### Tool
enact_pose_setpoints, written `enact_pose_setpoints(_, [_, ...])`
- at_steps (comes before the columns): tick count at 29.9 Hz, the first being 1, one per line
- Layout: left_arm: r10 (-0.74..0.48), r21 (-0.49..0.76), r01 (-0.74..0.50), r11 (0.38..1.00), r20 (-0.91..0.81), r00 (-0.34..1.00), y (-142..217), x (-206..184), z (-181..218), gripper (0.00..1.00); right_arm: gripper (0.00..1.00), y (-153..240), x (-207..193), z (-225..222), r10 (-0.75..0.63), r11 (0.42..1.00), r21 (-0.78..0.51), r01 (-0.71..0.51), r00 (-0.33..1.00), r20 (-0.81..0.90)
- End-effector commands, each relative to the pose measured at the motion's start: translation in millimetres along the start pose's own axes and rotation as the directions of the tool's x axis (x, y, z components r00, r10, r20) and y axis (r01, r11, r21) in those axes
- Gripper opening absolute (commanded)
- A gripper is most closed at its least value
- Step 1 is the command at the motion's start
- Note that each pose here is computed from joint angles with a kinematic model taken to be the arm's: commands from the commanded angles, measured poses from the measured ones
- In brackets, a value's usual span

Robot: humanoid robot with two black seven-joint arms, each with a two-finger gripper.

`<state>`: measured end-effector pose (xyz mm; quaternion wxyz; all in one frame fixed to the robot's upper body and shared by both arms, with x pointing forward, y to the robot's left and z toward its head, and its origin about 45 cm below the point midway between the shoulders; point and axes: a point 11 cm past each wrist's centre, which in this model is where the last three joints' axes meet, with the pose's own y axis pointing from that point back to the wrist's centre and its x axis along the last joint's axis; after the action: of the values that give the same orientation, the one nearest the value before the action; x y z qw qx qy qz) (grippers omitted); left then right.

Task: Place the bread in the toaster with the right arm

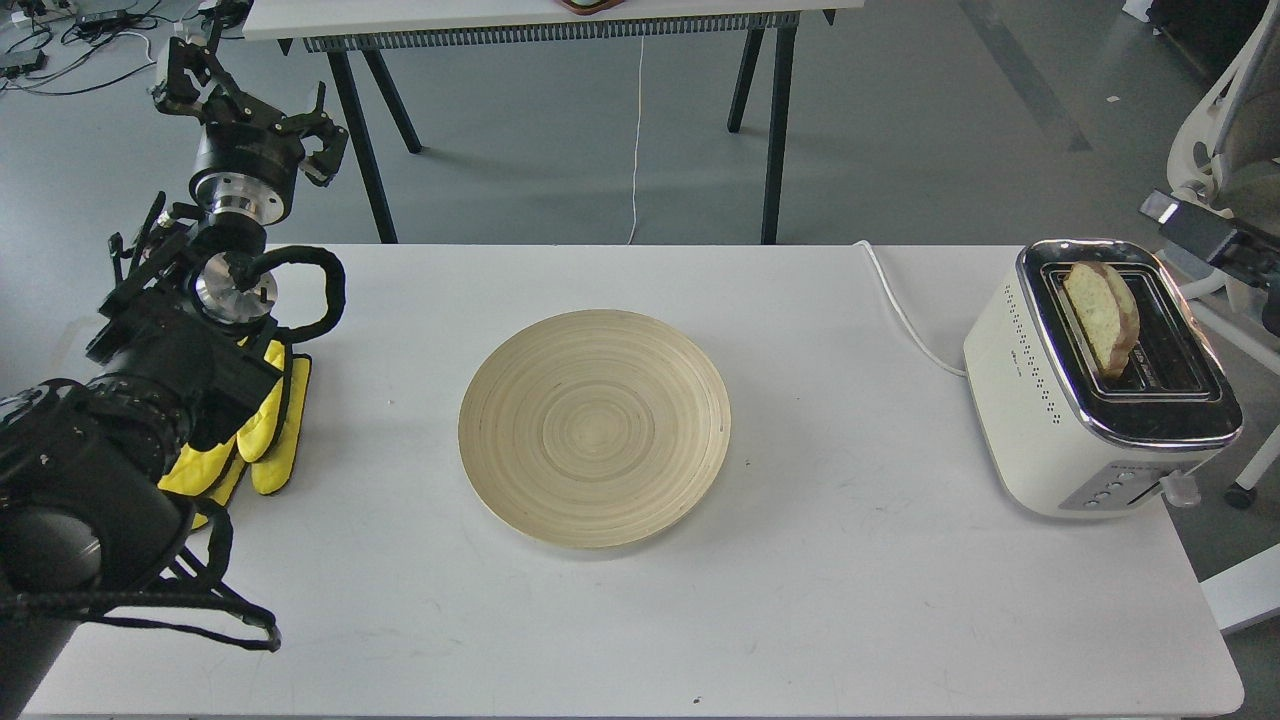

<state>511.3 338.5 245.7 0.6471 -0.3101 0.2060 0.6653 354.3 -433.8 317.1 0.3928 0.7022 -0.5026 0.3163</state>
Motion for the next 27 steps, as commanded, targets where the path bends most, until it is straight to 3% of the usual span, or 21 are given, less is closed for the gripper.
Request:
enact_pose_setpoints(1, [0.0,0.0,0.0,1.0,0.0,1.0,0.0,0.0,-0.1,1.0,0.99,-26.7,12.7,-25.0,0.085,0.994,0.053,-0.099,0.972,0.221])
enact_pose_setpoints(9, [0.0,0.0,0.0,1.0,0.0,1.0,0.0,0.0,-0.1,1.0,0.99,-84.3,29.6,-54.4,0.181,0.955,0.079,-0.287,0.769,0.613])
enact_pose_setpoints(16, [0.001,-0.001,-0.001,1.0,0.001,1.0,0.0,0.4,0.7,1.0,0.99,-121.2,20.7,-59.0,0.149,0.936,-0.016,-0.351,0.357,0.922])
enact_pose_setpoints(27, [0.001,-0.002,-0.001,1.0,0.002,1.0,-0.1,0.8,1.5,1.0,0.99,-151.0,0.3,-39.2,-0.042,0.927,0.042,-0.372,0.008,0.999])
